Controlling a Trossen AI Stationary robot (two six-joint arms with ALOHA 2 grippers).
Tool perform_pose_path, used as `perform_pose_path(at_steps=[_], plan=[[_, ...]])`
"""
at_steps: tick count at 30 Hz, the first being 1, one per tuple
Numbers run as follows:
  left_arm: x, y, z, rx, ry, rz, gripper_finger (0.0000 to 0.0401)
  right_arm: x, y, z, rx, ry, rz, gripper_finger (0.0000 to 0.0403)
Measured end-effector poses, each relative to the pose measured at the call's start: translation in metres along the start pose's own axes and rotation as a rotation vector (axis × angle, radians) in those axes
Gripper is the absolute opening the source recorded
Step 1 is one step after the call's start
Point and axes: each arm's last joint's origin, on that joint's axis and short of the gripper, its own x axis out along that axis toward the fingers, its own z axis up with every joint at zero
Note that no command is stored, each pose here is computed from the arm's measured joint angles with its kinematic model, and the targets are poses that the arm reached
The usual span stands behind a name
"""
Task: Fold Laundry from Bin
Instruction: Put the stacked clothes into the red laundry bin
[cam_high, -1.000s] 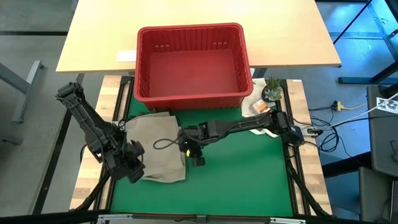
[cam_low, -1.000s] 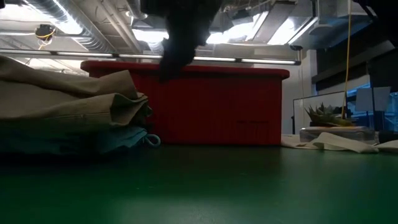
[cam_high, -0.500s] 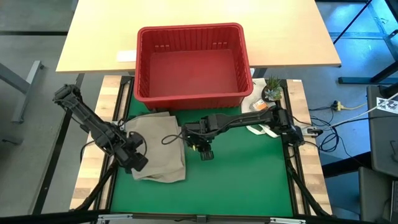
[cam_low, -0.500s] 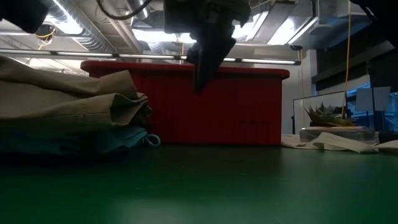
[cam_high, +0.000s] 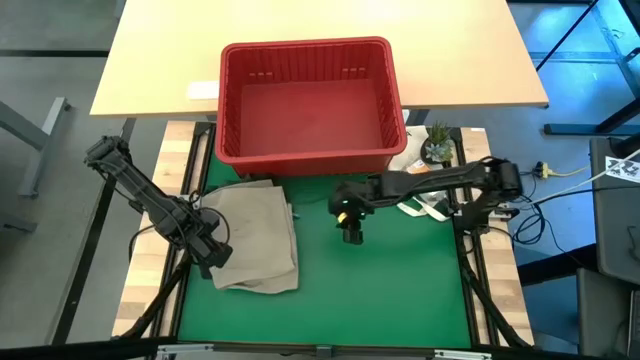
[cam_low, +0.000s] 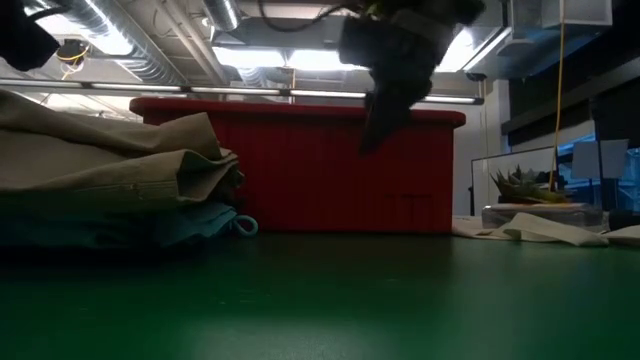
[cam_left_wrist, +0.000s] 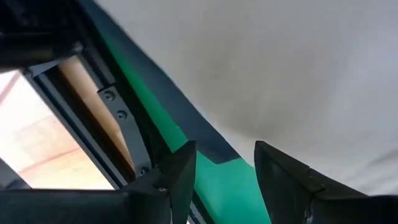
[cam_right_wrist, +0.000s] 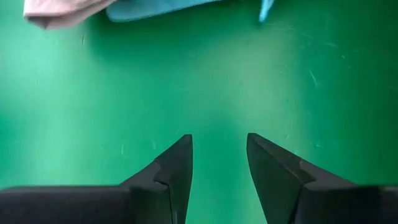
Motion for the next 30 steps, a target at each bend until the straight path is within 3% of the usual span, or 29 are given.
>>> perform_pose_path(at_steps=[7,15,19,30], plan=[[0.021,0.009,0.004,-0.165,-0.028,0.073,0.0156,0.005,-0.007,-0.031,0.045,-0.087,0.000,0.0152],[0.043,0.018,0.010,-0.337,-0.098,0.100,0.0156,0.007,-0.007,-0.034,-0.018,-0.107,-0.001,0.0152],[0.052,0.023,0.011,-0.432,-0.061,0.145,0.0156,0.007,-0.006,-0.032,-0.053,-0.124,-0.001,0.0152],[0.088,0.018,0.021,-0.493,0.055,0.010,0.0156,0.007,-0.006,-0.029,-0.087,-0.154,-0.003,0.0152]])
